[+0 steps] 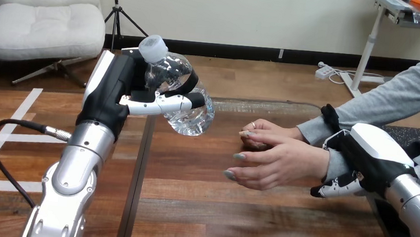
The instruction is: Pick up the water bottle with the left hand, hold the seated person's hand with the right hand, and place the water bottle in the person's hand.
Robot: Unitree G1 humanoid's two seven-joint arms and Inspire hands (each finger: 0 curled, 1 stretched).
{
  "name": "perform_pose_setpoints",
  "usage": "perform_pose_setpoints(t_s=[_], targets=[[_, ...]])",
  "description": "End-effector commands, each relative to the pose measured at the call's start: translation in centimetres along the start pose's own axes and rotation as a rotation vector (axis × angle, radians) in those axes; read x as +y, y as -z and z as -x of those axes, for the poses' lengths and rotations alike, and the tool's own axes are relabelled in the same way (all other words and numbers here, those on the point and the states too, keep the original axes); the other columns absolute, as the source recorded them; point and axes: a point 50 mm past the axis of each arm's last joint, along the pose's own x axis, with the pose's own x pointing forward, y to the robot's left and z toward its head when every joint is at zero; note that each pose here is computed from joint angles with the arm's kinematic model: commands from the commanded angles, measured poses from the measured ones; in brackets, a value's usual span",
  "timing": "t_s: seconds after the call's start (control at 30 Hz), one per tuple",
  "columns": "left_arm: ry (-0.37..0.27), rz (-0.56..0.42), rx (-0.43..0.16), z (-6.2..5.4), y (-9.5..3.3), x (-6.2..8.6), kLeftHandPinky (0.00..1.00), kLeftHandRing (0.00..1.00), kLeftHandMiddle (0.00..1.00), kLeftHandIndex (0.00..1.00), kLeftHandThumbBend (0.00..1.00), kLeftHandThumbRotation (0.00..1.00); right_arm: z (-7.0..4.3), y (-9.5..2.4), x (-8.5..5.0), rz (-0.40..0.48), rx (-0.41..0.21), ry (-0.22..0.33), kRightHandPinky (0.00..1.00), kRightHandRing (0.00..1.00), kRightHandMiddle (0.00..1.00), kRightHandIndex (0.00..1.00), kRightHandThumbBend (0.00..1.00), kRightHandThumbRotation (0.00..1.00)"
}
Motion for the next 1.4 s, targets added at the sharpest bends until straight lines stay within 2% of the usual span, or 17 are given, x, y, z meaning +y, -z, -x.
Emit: perform_pose_setpoints(t_s=[0.0, 0.77, 1.03, 1.37], targets=[[-0.016, 0.003, -0.136, -0.7, -2.9, 0.5, 0.27, 0.33, 0.38, 0.38, 0.64, 0.00, -0.9, -1.4, -1.3, -0.039, -0.049, 0.075, 0.20, 0.25, 0.31, 0.33, 0.72, 0.00], [0.027, 0.018, -0.132, -0.9, -3.0, -0.6, 0.27, 0.33, 0.37, 0.37, 0.63, 0.00, -1.2, -1.9, -1.6, -0.043, -0.072, 0.081, 0.21, 0.26, 0.31, 0.34, 0.73, 0.00], [0.076, 0.059, -0.125, -1.1, -2.9, -1.6, 0.26, 0.32, 0.37, 0.37, 0.64, 0.00, -1.2, -2.2, -1.8, -0.047, -0.090, 0.092, 0.21, 0.26, 0.32, 0.34, 0.74, 0.00], [0.118, 0.060, -0.114, -1.3, -2.9, -2.7, 0.23, 0.29, 0.35, 0.38, 0.67, 0.00, -1.3, -2.4, -1.9, -0.045, -0.107, 0.101, 0.23, 0.27, 0.33, 0.35, 0.75, 0.00]])
